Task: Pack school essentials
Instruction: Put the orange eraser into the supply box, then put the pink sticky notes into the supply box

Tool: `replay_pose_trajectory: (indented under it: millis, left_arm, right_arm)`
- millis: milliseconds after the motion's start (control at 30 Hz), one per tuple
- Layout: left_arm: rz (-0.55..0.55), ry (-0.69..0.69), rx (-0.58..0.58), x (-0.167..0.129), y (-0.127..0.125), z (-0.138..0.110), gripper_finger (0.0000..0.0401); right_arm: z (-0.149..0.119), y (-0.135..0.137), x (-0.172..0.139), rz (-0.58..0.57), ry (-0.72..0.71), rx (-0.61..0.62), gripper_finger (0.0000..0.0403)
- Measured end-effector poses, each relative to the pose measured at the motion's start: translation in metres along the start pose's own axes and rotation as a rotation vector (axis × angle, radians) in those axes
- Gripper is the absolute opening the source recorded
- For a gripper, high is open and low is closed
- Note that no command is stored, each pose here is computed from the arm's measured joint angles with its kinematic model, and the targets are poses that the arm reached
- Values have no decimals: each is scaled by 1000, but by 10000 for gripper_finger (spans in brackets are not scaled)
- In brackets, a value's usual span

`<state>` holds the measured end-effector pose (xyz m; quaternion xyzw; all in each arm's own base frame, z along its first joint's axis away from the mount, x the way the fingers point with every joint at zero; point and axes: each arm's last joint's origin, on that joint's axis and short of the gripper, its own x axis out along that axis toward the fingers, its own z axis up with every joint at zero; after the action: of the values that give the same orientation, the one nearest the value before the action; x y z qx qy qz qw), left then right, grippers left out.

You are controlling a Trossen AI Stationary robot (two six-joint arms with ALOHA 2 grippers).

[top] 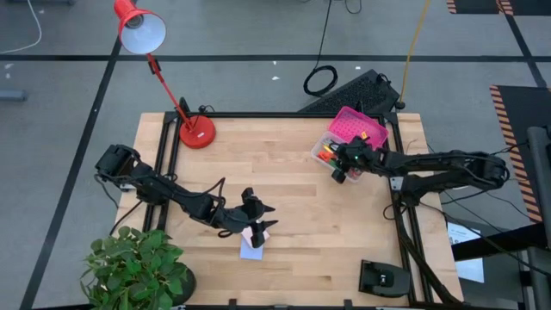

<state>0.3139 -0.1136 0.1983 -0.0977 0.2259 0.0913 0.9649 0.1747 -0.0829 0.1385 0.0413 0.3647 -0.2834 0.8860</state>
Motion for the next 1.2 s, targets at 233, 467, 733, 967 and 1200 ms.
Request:
replay_pose_trajectory:
  millis: [233,467,733,967,1200]
  left_arm:
    - [0,0,-1,0,0,0,191]
    - [0,1,1,0,0,0,191]
    - [-2,2,3,0,-1,0,191]
    - [-7,8,7,-1,-2,-2,191]
    - [0,84,35,-6,-6,-13,191]
  right_arm:
    - [-2,0,3,26,20,6,87]
    - [-3,0,3,21,28,15,87]
    - [-3,0,3,21,28,26,128]
    - [-2,0,2,19,20,28,156]
    - [8,5,-15,55,-85,27,159]
